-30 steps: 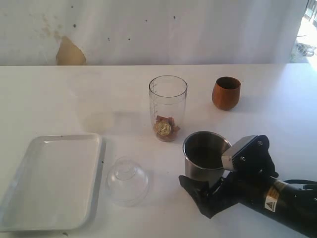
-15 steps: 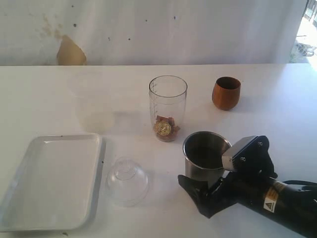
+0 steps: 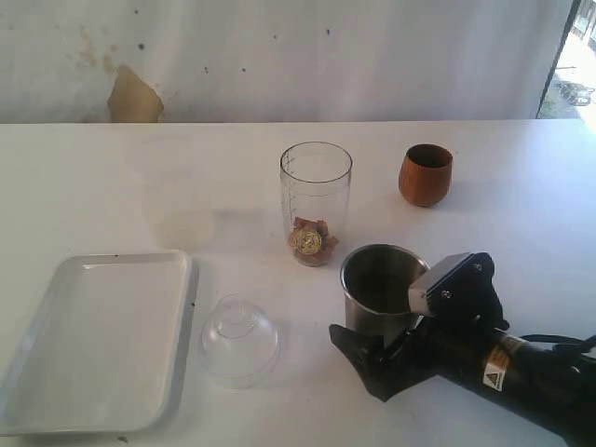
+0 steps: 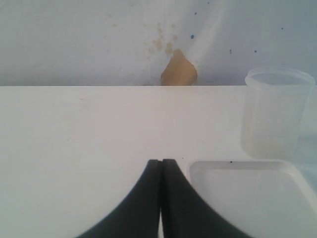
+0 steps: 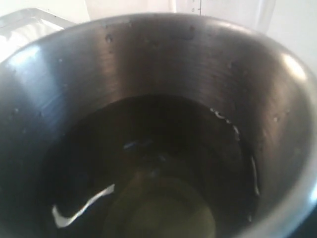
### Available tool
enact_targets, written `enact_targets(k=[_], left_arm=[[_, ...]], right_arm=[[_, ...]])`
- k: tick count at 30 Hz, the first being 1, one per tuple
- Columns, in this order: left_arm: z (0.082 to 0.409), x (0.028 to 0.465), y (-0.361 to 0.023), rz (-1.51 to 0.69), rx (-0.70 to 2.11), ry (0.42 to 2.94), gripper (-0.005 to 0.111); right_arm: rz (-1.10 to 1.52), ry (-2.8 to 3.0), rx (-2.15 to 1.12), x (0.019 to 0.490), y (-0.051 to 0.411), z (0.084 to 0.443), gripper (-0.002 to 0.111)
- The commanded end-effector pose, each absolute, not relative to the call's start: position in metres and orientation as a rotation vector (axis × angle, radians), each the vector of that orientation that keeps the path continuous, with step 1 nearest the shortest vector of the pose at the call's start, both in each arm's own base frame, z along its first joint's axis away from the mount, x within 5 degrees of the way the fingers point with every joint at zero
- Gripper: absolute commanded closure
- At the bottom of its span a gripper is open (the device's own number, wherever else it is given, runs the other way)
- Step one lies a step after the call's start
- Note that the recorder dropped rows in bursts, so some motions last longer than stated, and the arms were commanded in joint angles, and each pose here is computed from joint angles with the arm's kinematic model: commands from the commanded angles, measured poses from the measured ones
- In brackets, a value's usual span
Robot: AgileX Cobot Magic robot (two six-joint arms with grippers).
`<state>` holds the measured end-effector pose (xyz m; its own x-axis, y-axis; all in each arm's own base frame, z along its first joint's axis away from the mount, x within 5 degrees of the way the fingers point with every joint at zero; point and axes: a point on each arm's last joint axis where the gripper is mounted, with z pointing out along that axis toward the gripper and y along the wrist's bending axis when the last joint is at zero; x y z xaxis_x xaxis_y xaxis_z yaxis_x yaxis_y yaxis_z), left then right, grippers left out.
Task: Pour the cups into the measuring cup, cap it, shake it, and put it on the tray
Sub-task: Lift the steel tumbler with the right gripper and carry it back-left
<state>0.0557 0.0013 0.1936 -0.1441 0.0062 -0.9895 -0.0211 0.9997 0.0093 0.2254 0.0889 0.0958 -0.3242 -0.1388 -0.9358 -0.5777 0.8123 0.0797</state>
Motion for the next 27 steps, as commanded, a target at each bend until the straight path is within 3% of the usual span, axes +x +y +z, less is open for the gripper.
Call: enact_targets(k=[1,16,20,27], left_arm=[[0.1920,0.0555,0.0011,0.022,-0.007,1.717,0.107],[0.1920,0.0555,0.0011,0.022,-0.007,1.717,0.107],[0.1920,0.0555,0.0011,0.022,-0.007,1.717,0.107],[0.1920,0.0555,0.0011,0.022,-0.007,1.717,0.107]], right_arm=[[0.489,1.857,-0.553,0.2269,0.0907,0.0961,0.003],[0.494,1.839,-0.547,0.2273,0.0910,0.0976,0.006],[0.494,1.837,-0.546,0.2274,0.0910,0.0978,0.022],[0.494,1.837,-0.546,0.2274,0.0910,0.0978,0.071]])
